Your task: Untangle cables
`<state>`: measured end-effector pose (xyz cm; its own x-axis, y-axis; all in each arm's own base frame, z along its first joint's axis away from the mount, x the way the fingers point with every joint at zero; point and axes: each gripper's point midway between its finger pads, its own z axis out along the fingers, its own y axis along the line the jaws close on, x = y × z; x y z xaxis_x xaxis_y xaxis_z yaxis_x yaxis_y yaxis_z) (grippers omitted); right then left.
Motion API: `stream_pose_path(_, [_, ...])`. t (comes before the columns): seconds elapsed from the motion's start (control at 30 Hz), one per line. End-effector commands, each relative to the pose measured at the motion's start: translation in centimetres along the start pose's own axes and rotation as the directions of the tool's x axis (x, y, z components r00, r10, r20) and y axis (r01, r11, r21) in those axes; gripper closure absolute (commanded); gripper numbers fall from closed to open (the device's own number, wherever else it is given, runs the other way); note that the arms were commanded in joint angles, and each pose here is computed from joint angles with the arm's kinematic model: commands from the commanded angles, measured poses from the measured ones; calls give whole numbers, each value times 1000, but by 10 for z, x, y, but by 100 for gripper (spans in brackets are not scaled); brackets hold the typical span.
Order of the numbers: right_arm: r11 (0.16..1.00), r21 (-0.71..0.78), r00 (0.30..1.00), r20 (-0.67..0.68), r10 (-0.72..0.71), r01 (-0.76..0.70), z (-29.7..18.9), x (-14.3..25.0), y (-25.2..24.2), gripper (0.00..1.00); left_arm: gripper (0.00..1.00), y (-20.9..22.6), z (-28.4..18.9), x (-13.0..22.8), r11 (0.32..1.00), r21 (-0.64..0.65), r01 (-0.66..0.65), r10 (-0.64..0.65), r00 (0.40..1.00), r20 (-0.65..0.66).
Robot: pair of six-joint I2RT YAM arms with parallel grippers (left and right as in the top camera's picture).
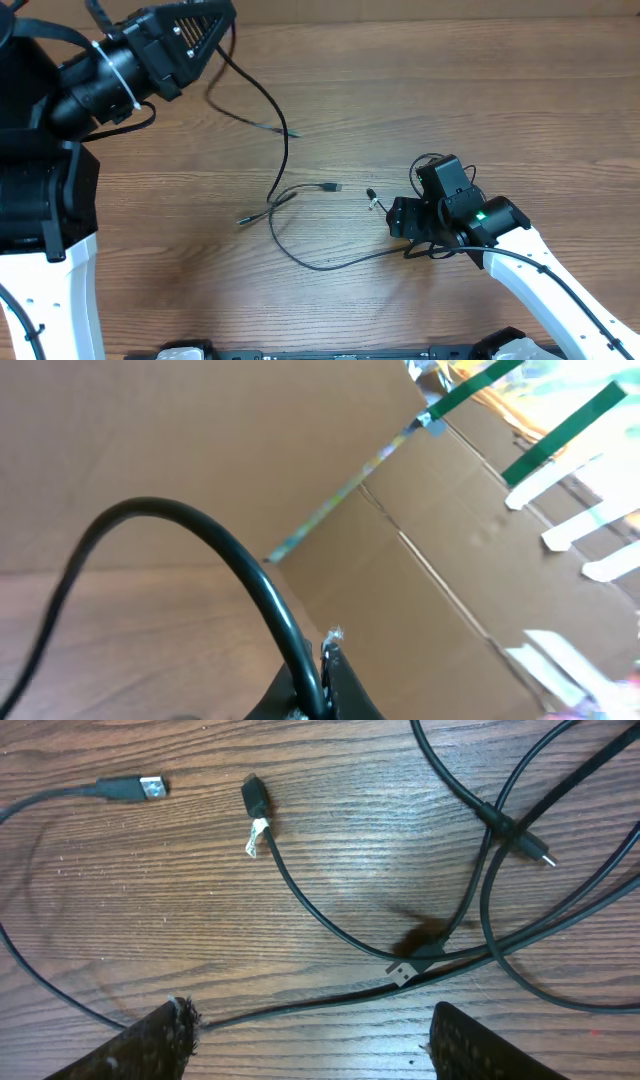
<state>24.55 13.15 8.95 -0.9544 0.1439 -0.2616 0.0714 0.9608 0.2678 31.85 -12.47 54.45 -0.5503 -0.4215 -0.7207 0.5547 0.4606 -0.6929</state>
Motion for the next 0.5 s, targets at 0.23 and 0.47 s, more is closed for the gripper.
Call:
stream_pose_path(0.23, [1000,-2,1000,24,0,0,-4,-7,3,27,96,144,-3,12,868,-470,163,-166,986,34])
stream_pose_path(0.47, [1000,-3,1000,25,-1,1,-4,-7,3,27,96,254,-40,37,526,-837,152,-204,978,49])
